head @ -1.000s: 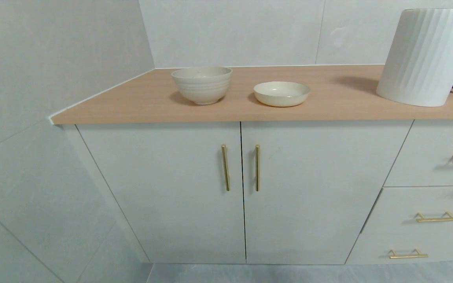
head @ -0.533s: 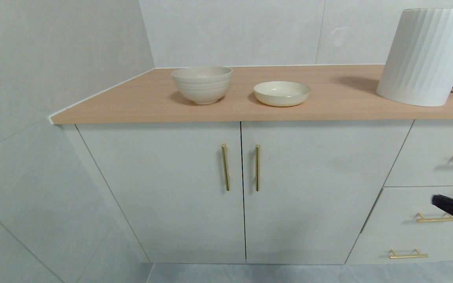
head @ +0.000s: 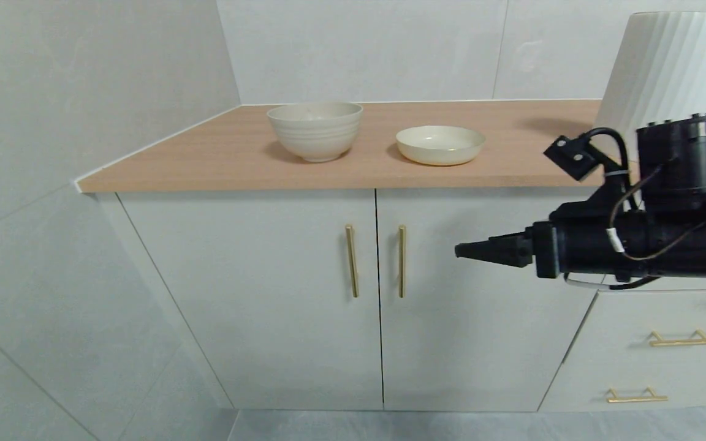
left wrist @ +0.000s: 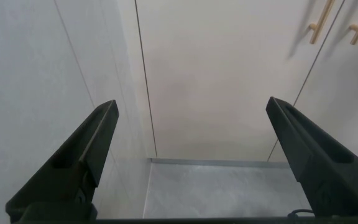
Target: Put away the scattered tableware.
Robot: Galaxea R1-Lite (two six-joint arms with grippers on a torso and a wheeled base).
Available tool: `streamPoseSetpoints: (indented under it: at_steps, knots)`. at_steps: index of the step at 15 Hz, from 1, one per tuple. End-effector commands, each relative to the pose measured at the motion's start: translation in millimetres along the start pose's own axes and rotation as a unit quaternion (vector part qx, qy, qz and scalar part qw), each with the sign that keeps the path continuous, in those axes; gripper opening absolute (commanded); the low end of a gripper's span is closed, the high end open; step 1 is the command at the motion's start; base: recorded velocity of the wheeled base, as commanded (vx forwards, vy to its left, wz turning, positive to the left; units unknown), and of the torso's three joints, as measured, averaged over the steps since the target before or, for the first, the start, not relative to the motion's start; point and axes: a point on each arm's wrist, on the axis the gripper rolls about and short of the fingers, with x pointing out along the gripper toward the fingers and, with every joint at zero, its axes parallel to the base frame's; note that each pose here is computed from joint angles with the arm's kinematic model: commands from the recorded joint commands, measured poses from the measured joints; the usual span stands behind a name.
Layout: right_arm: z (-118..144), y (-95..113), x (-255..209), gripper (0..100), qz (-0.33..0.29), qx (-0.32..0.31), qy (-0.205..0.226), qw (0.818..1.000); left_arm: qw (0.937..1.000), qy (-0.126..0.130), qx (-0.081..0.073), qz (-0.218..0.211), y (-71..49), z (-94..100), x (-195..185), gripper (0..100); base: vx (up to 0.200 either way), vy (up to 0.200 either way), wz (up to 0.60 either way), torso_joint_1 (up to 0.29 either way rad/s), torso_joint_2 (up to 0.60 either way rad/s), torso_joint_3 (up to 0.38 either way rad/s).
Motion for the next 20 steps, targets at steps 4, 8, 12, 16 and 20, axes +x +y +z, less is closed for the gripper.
streamPoseSetpoints:
  at_steps: [4,8,12,16,20]
  knots:
    - [-32,-29,117,100,0.022,0.009,0.050,0.998,1.0000,0.000,0.000,0.000,0.0,0.1,0,100,0.000,0.000,0.00,0.000,0.00,0.000]
    - [-46,-43,149,100,0.002,-0.006,-0.005,1.000,1.0000,0.000,0.000,0.000,0.0,0.1,0,100,0.000,0.000,0.00,0.000,0.00,0.000]
    - [-46,-32,160,100,0.025,0.018,-0.038,0.999,1.0000,0.000,0.000,0.000,0.0,0.1,0,100,0.000,0.000,0.00,0.000,0.00,0.000]
    - [-49,-21,165,100,0.039,0.048,-0.058,0.996,1.0000,0.000,0.000,0.000,0.0,0.1,0,100,0.000,0.000,0.00,0.000,0.00,0.000]
    - [-55,-12,146,100,0.070,0.054,-0.041,0.995,1.0000,0.000,0.000,0.000,0.0,0.1,0,100,0.000,0.000,0.00,0.000,0.00,0.000]
